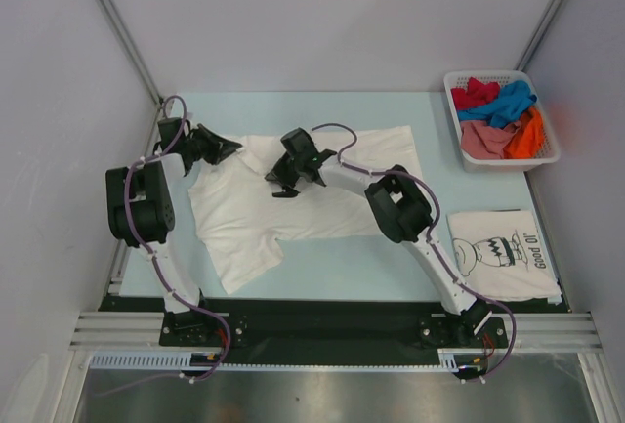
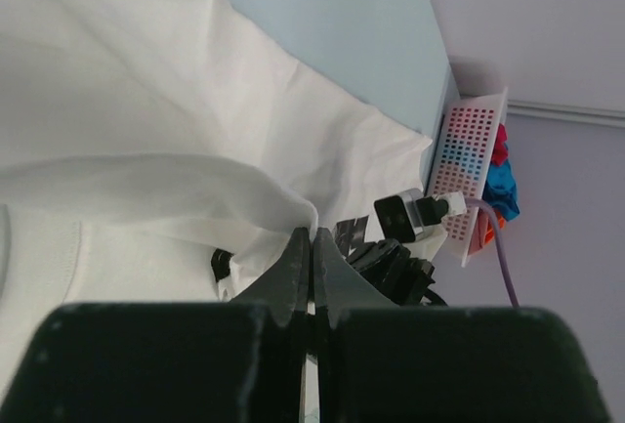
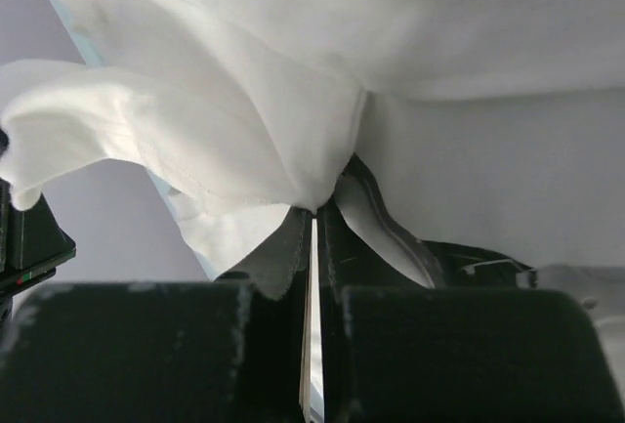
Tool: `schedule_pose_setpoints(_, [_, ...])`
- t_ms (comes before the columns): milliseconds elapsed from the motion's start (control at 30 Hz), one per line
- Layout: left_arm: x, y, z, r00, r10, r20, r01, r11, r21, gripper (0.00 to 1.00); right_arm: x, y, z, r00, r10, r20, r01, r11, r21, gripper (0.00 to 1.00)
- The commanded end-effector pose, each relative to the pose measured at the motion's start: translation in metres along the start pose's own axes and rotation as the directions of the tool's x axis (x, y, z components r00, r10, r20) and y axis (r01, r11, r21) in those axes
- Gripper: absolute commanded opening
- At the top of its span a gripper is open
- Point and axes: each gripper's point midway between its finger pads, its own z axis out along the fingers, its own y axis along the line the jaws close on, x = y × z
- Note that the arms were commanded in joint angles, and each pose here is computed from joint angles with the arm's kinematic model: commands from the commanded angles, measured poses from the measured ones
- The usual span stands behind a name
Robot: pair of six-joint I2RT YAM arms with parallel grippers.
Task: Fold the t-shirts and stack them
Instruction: Fold the tshirt
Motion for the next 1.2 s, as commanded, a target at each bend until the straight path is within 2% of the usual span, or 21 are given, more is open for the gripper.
schedule_pose_setpoints(0, [0.007, -0.012, -0.014, 0.999, 0.039, -0.017, -0.039, 0.999, -0.012, 0.0, -0.003, 0.018, -0.027, 0.992, -0.085, -0.091, 0.079, 0.994, -0.069, 0.0])
schedule_pose_setpoints(233, [0.025, 0.009, -0.033, 0.999, 0.023, -0.033, -0.028, 0.99, -0.14, 0.0, 0.008, 0.017, -0.029, 0.953, -0.17, -0.252, 0.124, 0.974, -0.187, 0.0])
schedule_pose_setpoints(400, [0.03, 0.025, -0.054, 1.0, 0.01, -0.012, -0.013, 0.977, -0.214, 0.0, 0.004, 0.021, -0.035, 0.922, -0.241, -0.304, 0.16, 0.95, -0.268, 0.0])
schedule_pose_setpoints(433, [0.029, 0.03, -0.059, 1.0, 0.006, -0.006, -0.007, 0.973, -0.229, 0.0, 0.01, 0.017, -0.035, 0.904, -0.244, -0.351, 0.149, 0.949, -0.276, 0.0])
schedule_pose_setpoints(567, [0.037, 0.046, -0.065, 1.0, -0.014, -0.025, 0.007, 0.964, -0.267, 0.0, 0.01, 0.015, -0.044, 0.871, -0.3, -0.389, 0.183, 0.933, -0.309, 0.0])
schedule_pose_setpoints(800, [0.045, 0.061, -0.068, 0.998, -0.039, -0.05, 0.022, 0.948, -0.317, 0.01, 0.007, -0.007, -0.053, 0.838, -0.301, -0.455, 0.187, 0.942, -0.279, 0.0])
schedule_pose_setpoints(1167, [0.056, 0.081, -0.075, 0.995, -0.038, -0.091, 0.0, 0.923, -0.384, 0.02, 0.005, -0.017, -0.048, 0.817, -0.321, -0.479, 0.207, 0.939, -0.276, 0.0])
